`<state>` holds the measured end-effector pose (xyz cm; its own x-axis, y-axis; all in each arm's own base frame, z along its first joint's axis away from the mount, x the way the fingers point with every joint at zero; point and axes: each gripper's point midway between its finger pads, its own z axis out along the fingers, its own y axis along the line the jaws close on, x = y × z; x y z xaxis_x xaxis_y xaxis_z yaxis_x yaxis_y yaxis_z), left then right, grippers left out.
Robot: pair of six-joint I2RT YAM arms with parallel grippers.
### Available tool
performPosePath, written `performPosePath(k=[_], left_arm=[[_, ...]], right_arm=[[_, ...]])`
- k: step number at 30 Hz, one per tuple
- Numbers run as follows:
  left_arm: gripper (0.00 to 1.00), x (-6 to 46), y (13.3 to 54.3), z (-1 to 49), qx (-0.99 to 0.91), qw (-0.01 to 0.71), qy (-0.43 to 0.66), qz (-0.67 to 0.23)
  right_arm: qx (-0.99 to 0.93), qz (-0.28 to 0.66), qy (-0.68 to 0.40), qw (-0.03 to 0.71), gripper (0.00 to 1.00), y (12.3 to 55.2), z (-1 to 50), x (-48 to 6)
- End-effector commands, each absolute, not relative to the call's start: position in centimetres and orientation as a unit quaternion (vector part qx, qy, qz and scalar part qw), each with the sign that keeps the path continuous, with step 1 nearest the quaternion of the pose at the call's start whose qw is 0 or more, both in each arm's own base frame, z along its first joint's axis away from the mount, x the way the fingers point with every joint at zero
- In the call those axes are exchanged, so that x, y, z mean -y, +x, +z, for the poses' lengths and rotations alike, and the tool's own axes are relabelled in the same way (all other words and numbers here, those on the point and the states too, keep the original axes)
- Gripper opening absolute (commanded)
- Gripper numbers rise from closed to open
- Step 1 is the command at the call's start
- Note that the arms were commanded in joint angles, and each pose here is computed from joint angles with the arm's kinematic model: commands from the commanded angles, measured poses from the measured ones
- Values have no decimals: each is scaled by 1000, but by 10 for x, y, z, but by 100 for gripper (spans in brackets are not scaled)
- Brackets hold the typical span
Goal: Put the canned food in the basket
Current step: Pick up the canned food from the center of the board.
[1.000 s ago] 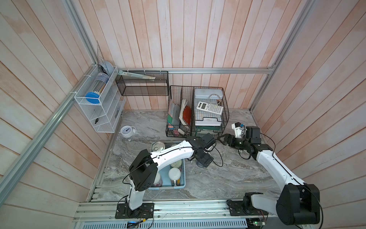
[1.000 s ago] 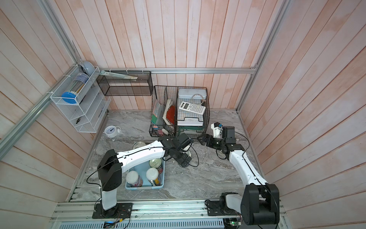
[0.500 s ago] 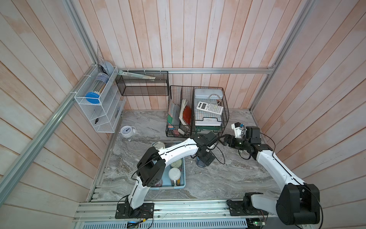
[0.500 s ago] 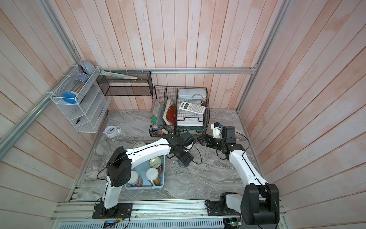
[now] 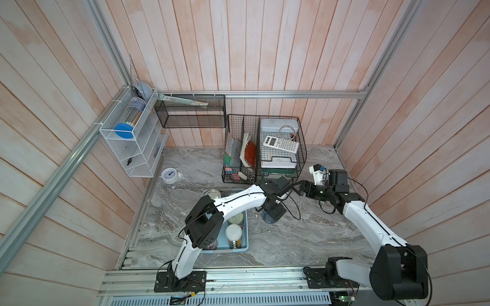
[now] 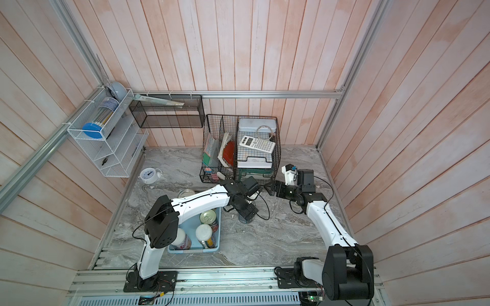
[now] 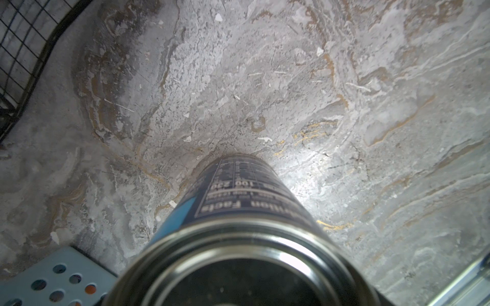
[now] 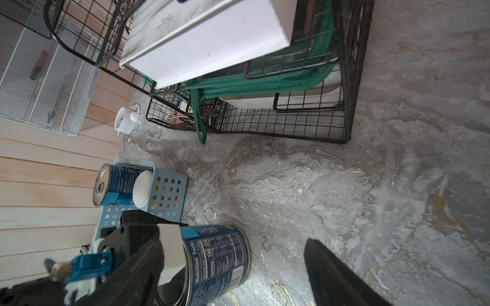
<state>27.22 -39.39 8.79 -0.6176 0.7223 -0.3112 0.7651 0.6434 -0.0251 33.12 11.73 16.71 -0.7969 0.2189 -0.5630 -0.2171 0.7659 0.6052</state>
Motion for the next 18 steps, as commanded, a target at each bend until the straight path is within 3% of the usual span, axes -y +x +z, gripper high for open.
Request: performPosePath(k=[1, 12, 18], left_arm=[[61, 393, 278, 128, -890, 180, 408, -92], [60, 347, 292, 262, -887, 293, 339, -111], [60, 283, 300, 296, -903, 321, 272, -84]], right_arm=[[-887, 339, -3, 313, 90, 327, 161, -116], [-887, 336, -5, 316, 90, 327, 161, -115], [-887, 337, -7, 315, 90, 326, 161, -116]])
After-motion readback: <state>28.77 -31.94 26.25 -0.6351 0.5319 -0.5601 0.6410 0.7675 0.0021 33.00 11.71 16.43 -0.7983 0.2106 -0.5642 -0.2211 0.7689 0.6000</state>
